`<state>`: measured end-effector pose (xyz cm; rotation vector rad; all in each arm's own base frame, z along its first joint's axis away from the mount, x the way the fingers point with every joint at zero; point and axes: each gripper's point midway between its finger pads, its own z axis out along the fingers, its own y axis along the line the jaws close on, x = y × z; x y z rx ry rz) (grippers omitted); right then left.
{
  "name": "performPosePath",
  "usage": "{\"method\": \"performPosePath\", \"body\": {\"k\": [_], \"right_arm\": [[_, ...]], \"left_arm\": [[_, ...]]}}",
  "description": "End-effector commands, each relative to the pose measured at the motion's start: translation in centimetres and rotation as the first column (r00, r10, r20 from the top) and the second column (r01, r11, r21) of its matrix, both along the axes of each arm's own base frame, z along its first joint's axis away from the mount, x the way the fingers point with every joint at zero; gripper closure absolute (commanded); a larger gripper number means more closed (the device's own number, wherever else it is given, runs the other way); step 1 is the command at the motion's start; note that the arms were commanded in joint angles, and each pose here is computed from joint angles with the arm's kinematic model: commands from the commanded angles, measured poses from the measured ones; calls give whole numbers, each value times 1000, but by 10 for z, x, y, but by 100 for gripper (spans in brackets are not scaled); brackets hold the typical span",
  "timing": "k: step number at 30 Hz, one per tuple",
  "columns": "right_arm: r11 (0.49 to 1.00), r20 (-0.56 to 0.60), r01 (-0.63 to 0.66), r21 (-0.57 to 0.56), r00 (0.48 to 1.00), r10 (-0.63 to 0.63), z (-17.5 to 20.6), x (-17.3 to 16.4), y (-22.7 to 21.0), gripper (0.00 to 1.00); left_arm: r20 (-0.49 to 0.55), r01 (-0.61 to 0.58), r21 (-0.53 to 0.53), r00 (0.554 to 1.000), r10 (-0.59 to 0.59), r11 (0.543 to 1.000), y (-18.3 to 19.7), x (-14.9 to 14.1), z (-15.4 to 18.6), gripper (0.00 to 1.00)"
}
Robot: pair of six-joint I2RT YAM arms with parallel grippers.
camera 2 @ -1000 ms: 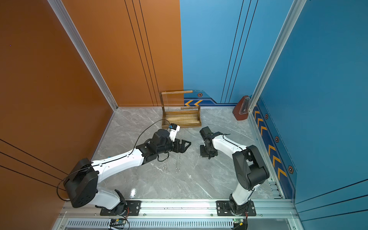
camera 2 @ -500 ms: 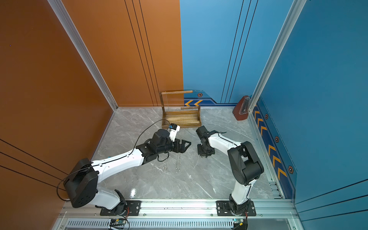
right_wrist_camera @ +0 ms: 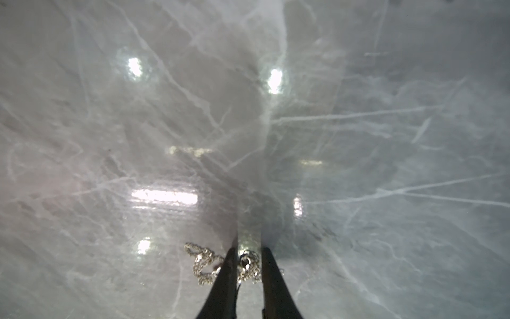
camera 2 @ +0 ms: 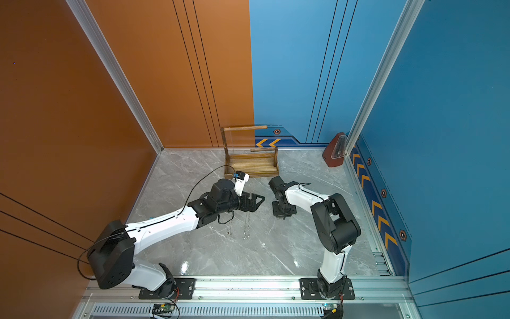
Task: Take the necklace off the jewelry display stand
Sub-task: Place the necklace at the center of the board.
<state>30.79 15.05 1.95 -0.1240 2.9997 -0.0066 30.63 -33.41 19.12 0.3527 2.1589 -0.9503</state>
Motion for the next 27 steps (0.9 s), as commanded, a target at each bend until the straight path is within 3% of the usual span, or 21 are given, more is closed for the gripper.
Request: {"method": "performPosePath", "body": {"k": [1, 20, 27], "right_arm": [[999, -17, 8, -48, 1000, -9, 0, -11, -10, 81], [998, -46, 26, -50, 999, -29, -4, -20, -18, 95], [996, 54, 43, 84, 997, -47, 37, -6, -3, 100]], "left_arm": [[43, 16, -19, 999, -15, 1000, -2, -3, 17, 4], [54, -1, -21, 999, 2, 1000, 3, -4, 21, 4], [65, -3, -25, 998, 4, 1000, 5, -4, 25, 4]]}}
